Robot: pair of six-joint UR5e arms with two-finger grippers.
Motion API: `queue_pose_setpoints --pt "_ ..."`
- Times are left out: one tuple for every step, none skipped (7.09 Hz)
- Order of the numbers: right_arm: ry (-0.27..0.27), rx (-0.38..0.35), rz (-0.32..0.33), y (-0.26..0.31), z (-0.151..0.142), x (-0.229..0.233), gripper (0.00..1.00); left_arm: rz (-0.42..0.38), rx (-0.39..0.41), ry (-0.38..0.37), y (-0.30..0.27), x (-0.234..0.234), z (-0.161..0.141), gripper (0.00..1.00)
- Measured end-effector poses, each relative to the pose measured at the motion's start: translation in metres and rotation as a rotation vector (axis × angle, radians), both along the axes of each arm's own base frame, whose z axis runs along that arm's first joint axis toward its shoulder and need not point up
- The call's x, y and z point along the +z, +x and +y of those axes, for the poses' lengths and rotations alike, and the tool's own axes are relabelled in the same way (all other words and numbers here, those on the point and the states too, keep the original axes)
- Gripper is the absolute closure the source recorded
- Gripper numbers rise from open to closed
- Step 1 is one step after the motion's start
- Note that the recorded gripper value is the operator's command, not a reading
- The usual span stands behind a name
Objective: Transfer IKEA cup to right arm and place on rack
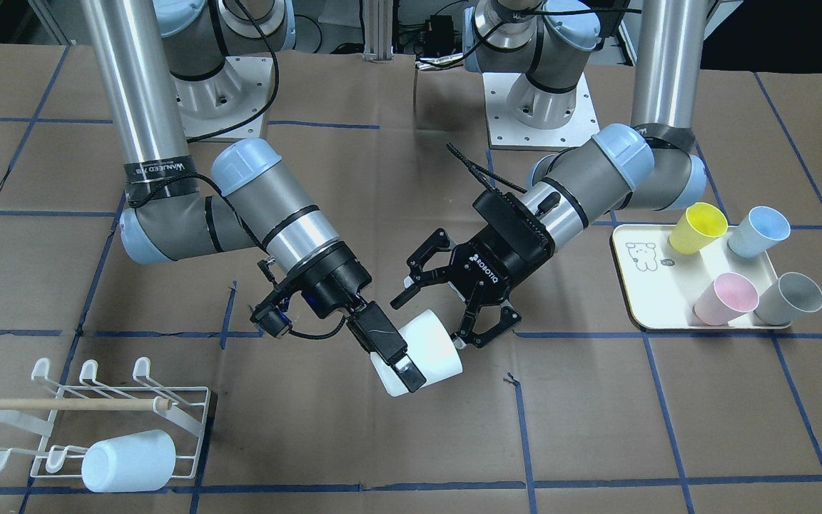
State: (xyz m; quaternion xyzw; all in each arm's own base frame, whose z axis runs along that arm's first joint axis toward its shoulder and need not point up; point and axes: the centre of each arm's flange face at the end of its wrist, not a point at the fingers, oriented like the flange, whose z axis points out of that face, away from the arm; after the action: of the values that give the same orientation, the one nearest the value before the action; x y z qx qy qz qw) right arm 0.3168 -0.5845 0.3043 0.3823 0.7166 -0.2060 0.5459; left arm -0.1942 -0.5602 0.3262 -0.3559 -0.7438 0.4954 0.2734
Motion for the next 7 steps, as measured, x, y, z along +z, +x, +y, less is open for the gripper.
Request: queue_pose_setpoints --pt "0.000 0.001 0.000 0.000 0.000 0.000 0.66 0.002 0.014 -0.006 0.006 0.001 -0.001 0.00" --pt "0.001 0.001 0.000 0.000 0.000 0.000 0.66 0.005 0.050 -0.027 0.027 0.002 -0.004 0.00" --pt "0.000 0.000 0.001 0.000 0.000 0.000 0.66 0.014 0.097 -0.050 0.060 0.003 -0.008 0.00" --pt "-0.004 0.000 0.005 0.000 0.000 0.001 0.66 0.023 0.135 -0.073 0.091 0.004 -0.009 0.00" --pt "-0.010 -0.003 0.008 -0.003 -0.001 0.002 0.66 0.023 0.163 -0.081 0.108 0.003 -0.012 0.00" --pt "-0.030 -0.015 0.026 -0.014 -0.006 0.006 0.66 0.003 0.213 -0.073 0.118 -0.002 -0.018 0.00" --pt "-0.080 -0.027 0.079 -0.035 -0.016 0.009 0.66 -0.039 0.306 -0.044 0.129 -0.005 -0.029 0.00"
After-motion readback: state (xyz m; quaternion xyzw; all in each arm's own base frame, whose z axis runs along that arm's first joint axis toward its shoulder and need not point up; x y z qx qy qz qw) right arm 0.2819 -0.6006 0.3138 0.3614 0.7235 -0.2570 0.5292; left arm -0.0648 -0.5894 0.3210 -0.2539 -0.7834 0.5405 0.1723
